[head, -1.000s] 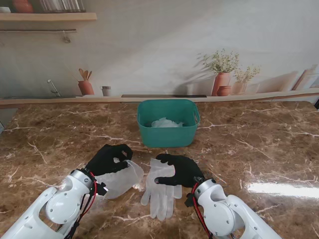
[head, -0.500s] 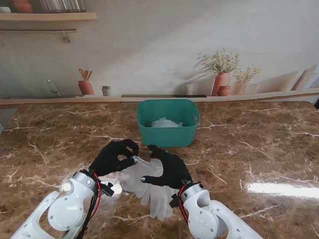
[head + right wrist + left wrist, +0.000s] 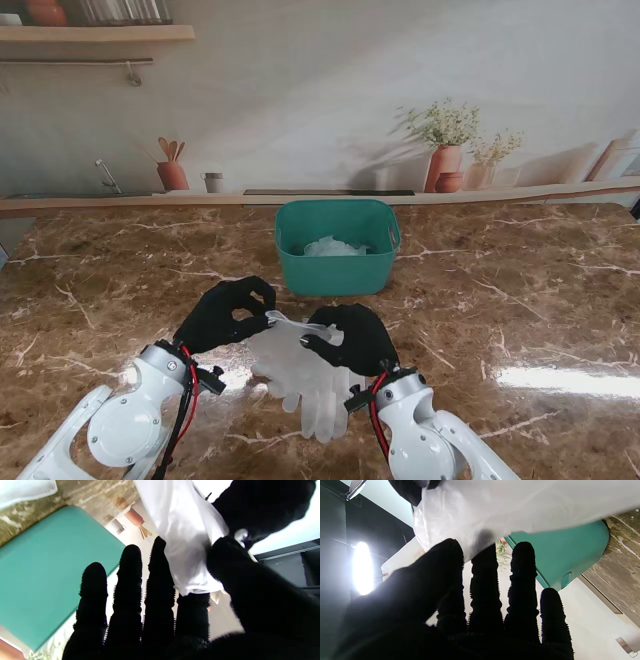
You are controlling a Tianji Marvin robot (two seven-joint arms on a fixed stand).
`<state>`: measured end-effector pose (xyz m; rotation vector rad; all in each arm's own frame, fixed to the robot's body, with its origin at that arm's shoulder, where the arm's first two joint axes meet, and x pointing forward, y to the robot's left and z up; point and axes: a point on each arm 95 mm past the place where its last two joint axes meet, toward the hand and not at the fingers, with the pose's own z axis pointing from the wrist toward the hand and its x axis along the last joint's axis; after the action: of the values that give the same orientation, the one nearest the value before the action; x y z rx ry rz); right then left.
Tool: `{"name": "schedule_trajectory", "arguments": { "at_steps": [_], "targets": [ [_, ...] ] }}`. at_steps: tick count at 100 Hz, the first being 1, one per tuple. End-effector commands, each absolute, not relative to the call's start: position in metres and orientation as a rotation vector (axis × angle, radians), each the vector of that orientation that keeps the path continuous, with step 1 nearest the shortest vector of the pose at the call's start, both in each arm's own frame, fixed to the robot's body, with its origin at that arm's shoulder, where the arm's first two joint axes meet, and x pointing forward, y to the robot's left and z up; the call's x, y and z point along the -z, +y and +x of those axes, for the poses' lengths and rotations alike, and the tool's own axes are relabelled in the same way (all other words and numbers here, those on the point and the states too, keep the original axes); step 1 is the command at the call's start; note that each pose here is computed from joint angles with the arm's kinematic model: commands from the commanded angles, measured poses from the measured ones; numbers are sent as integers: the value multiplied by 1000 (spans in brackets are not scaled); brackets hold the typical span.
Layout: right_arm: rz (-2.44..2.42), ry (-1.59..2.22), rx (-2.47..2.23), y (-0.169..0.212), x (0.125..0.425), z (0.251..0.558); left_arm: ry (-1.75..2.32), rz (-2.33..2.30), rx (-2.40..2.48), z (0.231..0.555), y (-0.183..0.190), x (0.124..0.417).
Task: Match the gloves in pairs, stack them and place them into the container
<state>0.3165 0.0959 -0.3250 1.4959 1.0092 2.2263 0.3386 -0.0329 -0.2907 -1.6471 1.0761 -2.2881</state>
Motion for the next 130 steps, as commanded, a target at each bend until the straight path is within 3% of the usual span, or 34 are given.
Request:
{"name": "schedule_trajectory", "arguments": {
  "at_steps": [1,83,130],
  "targets": [
    [1468,1023,-2230,94,321,312,1071,-1644,2302,335,-35,289],
    [1465,864,-2117,75,288,304,917,-1478,2310,312,-44,274],
    [1572,698,-2055,102,282,290,1377,-1582,2156,300,-82,306]
  ]
}}
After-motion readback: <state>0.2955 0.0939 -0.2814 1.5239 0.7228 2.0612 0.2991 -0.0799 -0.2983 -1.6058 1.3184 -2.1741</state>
